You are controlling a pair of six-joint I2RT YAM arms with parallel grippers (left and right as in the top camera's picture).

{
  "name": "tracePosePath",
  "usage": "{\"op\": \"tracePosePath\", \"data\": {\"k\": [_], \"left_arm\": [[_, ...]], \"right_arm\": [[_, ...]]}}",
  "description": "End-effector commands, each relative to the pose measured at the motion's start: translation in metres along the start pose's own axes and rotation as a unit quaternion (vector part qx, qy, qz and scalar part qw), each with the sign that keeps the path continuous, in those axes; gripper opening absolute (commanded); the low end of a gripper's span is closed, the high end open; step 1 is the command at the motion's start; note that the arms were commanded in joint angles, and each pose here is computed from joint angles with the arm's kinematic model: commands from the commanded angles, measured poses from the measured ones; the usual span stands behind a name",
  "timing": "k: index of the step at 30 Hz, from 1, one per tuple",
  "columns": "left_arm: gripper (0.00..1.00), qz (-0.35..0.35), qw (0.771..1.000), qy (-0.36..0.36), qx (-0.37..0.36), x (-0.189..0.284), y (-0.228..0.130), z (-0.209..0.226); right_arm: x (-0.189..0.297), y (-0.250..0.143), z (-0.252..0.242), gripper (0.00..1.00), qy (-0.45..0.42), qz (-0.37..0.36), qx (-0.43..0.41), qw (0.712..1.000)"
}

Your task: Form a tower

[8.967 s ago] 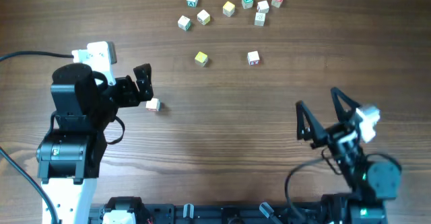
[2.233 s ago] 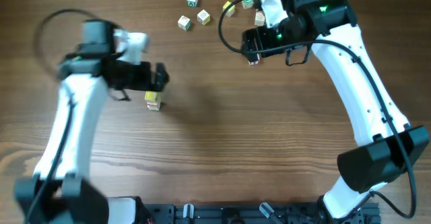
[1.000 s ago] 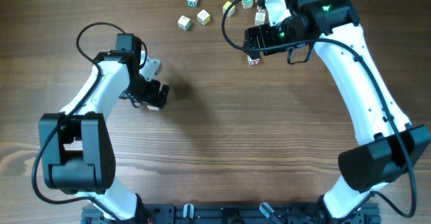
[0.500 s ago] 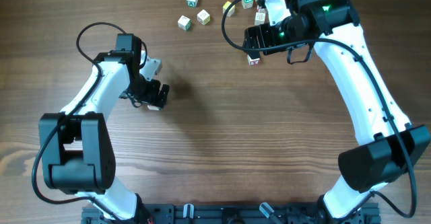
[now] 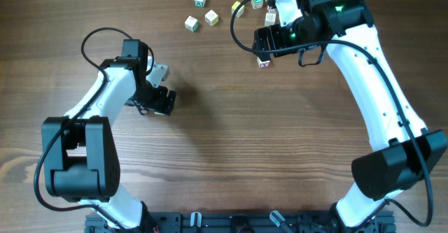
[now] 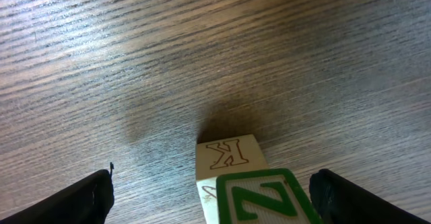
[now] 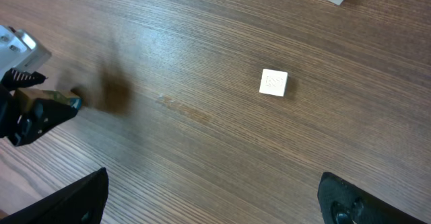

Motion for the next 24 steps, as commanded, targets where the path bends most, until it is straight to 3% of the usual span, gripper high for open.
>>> {"op": "tracePosePath", "data": {"k": [1,6,9,14,24], "left_arm": [[0.85,0.001,1.0,-0.007,0.004,-0.002,-0.0019,-0.0005],[0.79,0.002,1.0,-0.007,0.005,-0.002,-0.0024,-0.0007],[0.64,0.008,1.0,-0.01,0.005,-0.002,-0.0048,-0.0017],[0.53,0.021,1.0,-0.015,0.007,-0.0018,-0.0094,-0.0037],[0.37,0.021,0.998,-0.022,0.048,-0.0017,-0.0096,-0.0059]], "right_arm": [[-0.0054,0.0,-0.001,1.0,0.006,0.006,-0.01,1.0],[-0.0054,0.0,-0.001,1.0,0.006,0.006,-0.01,1.0],[-0.0054,0.0002,-0.001,1.0,0.006,0.005,-0.01,1.0],[-0.0054,0.0004,-0.0009,1.0,0.006,0.005,-0.01,1.0],[-0.0054,0.0008,-0.0009,1.0,0.007,0.003,-0.01,1.0]]}}
Point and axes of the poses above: each gripper's point midway between its finger pads, its own x axis back along the fingers, its own z axis along the line the jaws close on, y = z × x, the point moved 6 cm from there along x, back along the fingers, and after that the axes turned 9 degrees about -x, right-handed, at the moved point
